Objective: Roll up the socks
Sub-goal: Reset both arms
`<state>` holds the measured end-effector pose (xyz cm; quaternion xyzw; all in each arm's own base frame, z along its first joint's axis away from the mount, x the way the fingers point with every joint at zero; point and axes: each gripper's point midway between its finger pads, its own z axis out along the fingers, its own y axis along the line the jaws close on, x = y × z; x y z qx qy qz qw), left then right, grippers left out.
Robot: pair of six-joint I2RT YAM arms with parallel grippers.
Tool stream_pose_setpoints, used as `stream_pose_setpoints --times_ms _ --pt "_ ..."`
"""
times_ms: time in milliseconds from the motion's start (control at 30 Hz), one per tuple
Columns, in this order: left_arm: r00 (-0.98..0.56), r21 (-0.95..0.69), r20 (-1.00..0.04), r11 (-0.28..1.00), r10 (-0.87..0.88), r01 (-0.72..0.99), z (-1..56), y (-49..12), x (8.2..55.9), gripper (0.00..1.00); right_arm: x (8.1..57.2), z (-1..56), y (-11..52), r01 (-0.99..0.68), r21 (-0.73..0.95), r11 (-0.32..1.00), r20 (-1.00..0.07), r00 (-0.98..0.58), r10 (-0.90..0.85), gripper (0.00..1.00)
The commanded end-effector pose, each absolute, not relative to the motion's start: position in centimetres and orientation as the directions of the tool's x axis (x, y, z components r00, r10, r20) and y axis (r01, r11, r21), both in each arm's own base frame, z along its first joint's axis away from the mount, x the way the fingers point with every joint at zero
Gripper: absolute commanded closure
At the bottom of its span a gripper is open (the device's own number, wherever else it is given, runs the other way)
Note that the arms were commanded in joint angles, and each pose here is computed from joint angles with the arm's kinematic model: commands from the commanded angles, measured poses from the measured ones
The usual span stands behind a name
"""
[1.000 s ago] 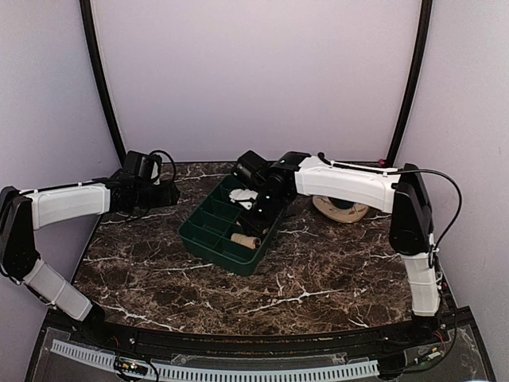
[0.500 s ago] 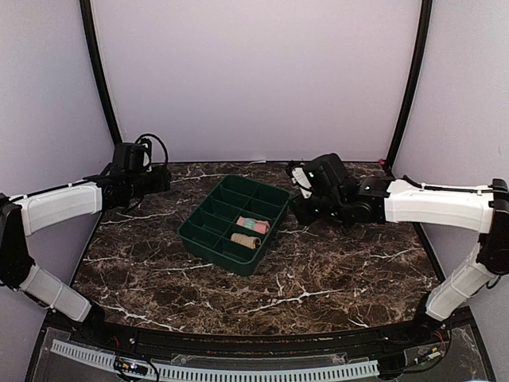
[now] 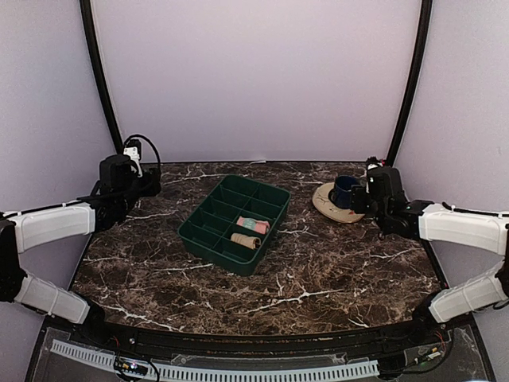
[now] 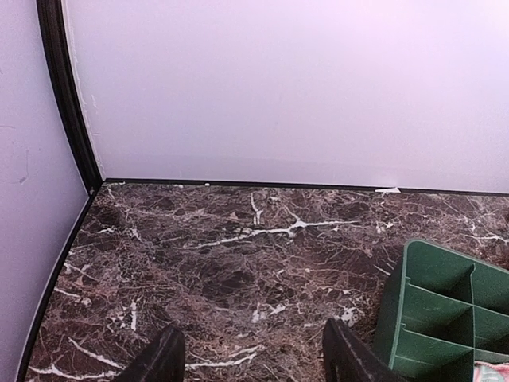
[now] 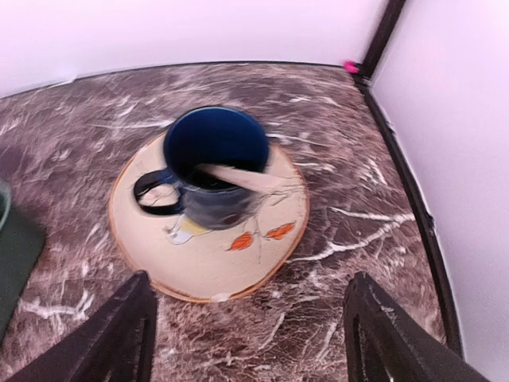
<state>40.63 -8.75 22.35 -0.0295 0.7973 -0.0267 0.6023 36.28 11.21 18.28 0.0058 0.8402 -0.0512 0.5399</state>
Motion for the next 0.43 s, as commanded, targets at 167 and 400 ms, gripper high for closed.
stream_pose_setpoints --times_ms 167,400 --pt "-0.269 -0.014 -0.963 1.0 -0.021 -0.028 21.3 -7.9 40.3 0.38 36.4 18.5 7.5 0.32 -0.047 0.946 -0.932 -0.354 0.074 0.21" --pt "-0.252 0.001 -0.968 1.0 -0.006 -0.029 21.3 -7.7 39.9 0.38 36.0 18.6 7.3 0.331 0.014 0.943 -0.938 -0.323 0.127 0.16"
